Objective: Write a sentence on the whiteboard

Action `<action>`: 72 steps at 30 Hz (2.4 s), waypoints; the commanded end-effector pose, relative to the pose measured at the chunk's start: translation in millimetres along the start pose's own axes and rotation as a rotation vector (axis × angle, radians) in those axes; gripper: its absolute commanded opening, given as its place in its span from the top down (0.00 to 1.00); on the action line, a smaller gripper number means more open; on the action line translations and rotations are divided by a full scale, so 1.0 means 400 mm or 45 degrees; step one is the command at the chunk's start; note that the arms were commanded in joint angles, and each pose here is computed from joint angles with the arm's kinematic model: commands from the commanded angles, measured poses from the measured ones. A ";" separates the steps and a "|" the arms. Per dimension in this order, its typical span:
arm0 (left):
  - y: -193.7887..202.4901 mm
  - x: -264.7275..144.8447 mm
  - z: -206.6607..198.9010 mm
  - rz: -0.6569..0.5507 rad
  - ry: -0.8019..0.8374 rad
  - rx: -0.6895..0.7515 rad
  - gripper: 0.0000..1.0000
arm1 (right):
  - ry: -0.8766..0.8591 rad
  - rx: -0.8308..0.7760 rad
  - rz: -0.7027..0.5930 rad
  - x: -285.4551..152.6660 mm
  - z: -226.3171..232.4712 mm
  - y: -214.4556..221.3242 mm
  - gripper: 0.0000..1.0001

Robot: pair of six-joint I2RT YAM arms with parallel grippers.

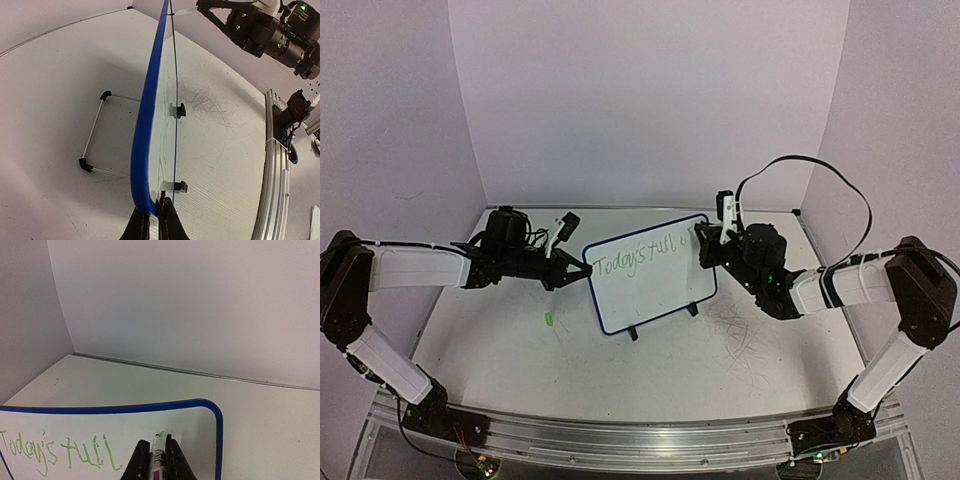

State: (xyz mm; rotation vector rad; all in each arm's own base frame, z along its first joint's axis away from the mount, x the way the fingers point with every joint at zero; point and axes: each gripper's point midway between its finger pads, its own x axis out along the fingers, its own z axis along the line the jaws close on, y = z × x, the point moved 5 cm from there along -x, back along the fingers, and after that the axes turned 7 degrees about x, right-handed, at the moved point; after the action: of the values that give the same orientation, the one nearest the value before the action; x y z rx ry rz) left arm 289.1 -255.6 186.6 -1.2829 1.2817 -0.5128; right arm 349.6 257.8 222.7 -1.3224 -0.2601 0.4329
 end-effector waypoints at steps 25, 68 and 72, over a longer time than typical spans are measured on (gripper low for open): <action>-0.013 -0.014 0.025 0.018 -0.121 0.101 1.00 | -0.033 0.034 0.119 -0.045 0.021 0.075 1.00; -0.010 -0.015 0.025 0.024 -0.126 0.097 1.00 | -0.007 -0.009 -0.042 -0.014 0.035 -0.023 1.00; -0.013 -0.017 0.024 0.020 -0.125 0.102 1.00 | 0.010 -0.015 -0.034 -0.007 0.031 -0.015 1.00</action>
State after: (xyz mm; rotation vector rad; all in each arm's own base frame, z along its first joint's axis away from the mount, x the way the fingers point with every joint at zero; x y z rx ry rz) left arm 287.6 -254.7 187.3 -1.2799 1.2812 -0.5036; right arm 334.0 262.5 216.4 -1.3431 -0.2465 0.4617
